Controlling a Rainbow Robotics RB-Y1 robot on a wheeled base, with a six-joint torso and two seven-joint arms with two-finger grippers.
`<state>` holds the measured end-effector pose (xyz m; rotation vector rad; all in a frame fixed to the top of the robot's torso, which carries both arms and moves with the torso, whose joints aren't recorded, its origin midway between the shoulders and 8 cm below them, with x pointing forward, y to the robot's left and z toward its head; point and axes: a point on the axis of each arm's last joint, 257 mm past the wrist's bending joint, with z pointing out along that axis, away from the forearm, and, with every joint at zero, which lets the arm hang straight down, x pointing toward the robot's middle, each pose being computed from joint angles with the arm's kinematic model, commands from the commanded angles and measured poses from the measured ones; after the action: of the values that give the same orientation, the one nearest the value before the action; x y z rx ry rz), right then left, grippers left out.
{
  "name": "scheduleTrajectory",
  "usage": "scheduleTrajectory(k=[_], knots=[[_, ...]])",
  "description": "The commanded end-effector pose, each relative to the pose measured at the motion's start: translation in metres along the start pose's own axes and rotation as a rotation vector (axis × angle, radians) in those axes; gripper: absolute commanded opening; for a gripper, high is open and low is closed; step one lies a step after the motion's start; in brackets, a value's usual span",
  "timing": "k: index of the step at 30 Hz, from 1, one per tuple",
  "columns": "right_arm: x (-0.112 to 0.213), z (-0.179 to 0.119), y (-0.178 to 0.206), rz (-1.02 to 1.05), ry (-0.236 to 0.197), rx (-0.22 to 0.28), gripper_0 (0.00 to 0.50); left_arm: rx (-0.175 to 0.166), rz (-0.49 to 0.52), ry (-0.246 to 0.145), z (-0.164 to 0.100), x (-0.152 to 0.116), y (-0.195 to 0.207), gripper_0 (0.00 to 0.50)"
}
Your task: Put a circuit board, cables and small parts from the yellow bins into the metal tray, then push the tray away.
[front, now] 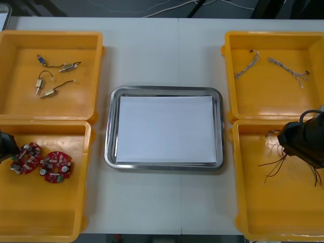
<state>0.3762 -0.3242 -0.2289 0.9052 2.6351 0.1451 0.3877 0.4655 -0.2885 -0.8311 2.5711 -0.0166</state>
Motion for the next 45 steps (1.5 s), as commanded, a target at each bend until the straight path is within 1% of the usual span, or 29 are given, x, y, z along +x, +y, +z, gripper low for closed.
scheduleTrajectory(k=[1,4,7,9,11,12,18,20,23,24,26,29,31,34,37,40,42,44,45], knots=[[-0.007,-0.030,0.014,-0.091,-0.054,-0.049,0.000,0.023,-0.141,-0.053,-0.008,-0.021,-0.004,0.500],[-0.006,-0.038,0.012,-0.111,-0.061,-0.045,0.000,0.036,-0.165,-0.058,-0.011,-0.024,-0.004,0.500],[-0.006,-0.044,0.010,-0.129,-0.064,-0.041,0.000,0.049,-0.205,-0.050,-0.011,-0.022,-0.005,0.500],[-0.006,-0.047,0.010,-0.138,-0.067,-0.044,0.000,0.046,-0.215,-0.044,-0.012,-0.021,-0.005,0.500],[-0.007,-0.051,0.011,-0.146,-0.075,-0.054,0.000,0.043,-0.224,-0.050,-0.014,-0.022,-0.002,0.500],[-0.009,-0.054,0.013,-0.149,-0.080,-0.063,0.000,0.045,-0.232,-0.043,-0.014,-0.020,-0.001,0.500],[-0.009,-0.068,0.019,-0.169,-0.085,-0.110,0.000,0.048,-0.268,-0.039,-0.017,-0.017,0.000,0.500],[-0.011,-0.074,0.021,-0.177,-0.096,-0.127,0.000,0.049,-0.284,-0.037,-0.016,-0.016,0.001,0.500],[-0.014,-0.081,0.024,-0.195,-0.121,-0.141,0.000,0.048,-0.297,-0.035,-0.015,-0.014,0.001,0.500],[-0.013,-0.082,0.024,-0.199,-0.123,-0.142,0.000,0.047,-0.301,-0.036,-0.015,-0.014,0.001,0.500],[-0.015,-0.088,0.026,-0.213,-0.141,-0.153,0.000,0.040,-0.309,-0.036,-0.016,-0.015,0.001,0.500],[-0.015,-0.093,0.028,-0.232,-0.157,-0.163,0.000,0.032,-0.324,-0.028,-0.018,-0.016,0.002,0.500],[-0.015,-0.096,0.030,-0.247,-0.164,-0.170,0.000,0.035,-0.335,-0.021,-0.018,-0.014,-0.001,0.500],[-0.015,-0.100,0.031,-0.283,-0.177,-0.171,0.000,0.033,-0.346,-0.012,-0.017,-0.012,-0.001,0.500],[-0.017,-0.103,0.031,-0.352,-0.197,-0.165,0.000,0.024,-0.350,-0.012,-0.017,-0.012,0.000,0.500],[-0.022,-0.111,0.032,-0.413,-0.226,-0.170,0.000,0.020,-0.351,-0.015,-0.017,-0.013,-0.001,0.500],[-0.025,-0.119,0.033,-0.452,-0.255,-0.176,0.000,0.019,-0.352,-0.012,-0.016,-0.012,-0.002,0.500],[-0.026,-0.123,0.034,-0.468,-0.270,-0.182,0.000,0.017,-0.352,-0.012,-0.015,-0.011,-0.002,0.500],[-0.025,-0.125,0.035,-0.473,-0.270,-0.188,0.000,0.018,-0.354,-0.013,-0.012,-0.010,-0.003,0.500]])
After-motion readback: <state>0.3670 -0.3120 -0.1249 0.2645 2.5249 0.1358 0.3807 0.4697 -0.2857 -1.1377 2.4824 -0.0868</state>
